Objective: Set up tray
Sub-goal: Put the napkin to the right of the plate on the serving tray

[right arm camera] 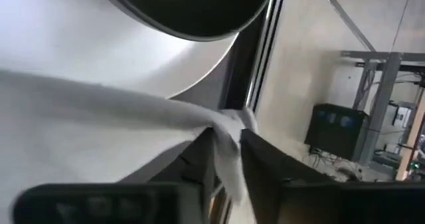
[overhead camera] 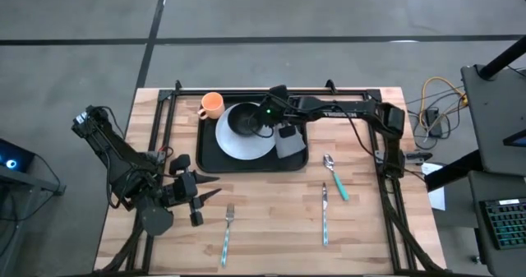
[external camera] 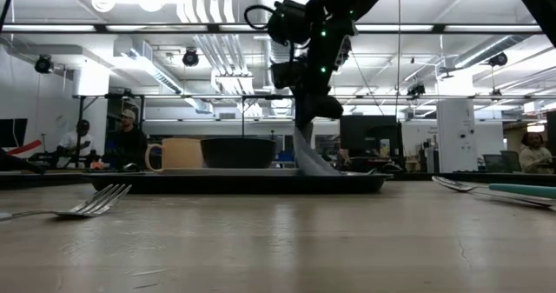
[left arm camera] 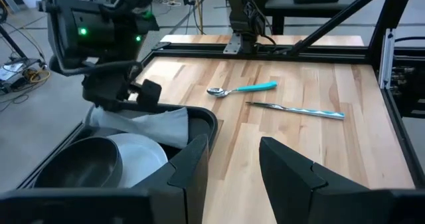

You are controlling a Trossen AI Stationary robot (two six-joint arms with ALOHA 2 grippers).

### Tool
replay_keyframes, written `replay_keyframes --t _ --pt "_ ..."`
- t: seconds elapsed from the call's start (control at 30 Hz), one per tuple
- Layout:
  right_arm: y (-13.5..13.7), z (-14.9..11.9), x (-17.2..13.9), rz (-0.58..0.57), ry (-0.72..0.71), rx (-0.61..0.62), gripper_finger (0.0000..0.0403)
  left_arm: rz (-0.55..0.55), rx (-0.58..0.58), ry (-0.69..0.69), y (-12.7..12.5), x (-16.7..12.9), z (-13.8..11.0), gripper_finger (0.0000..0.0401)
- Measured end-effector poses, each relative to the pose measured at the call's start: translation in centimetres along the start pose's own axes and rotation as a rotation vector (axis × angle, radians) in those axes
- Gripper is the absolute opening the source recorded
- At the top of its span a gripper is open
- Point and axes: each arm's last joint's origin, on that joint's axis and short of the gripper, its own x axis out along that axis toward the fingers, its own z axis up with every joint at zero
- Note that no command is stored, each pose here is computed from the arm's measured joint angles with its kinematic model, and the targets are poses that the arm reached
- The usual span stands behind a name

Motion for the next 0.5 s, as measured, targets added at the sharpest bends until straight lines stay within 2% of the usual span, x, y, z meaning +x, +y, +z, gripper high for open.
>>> replay_keyframes --t 0.2,0.37,0.43,0.5 --pt "-0.1 -0.1 -0.3 0.02 -0.013 0.013 0.0134 0.0 0.001 0.0 0.0 0.0 0.0 0.0116" --pt "-0.5 -0.5 -0.3 -0.02 0.031 0.072 0.0168 0.0 0.001 0.0 0.0 0.0 0.0 0.0116" --pt "-0.4 -0.9 -0.8 0.021 0.036 0.129 0.0173 0.0 0.001 0.001 0.0 0.0 0.0 0.0116" --pt "-0.2 -1.2 -1.6 0.148 -0.018 0.222 0.0175 0.0 0.001 0.001 0.0 0.0 0.0 0.0116"
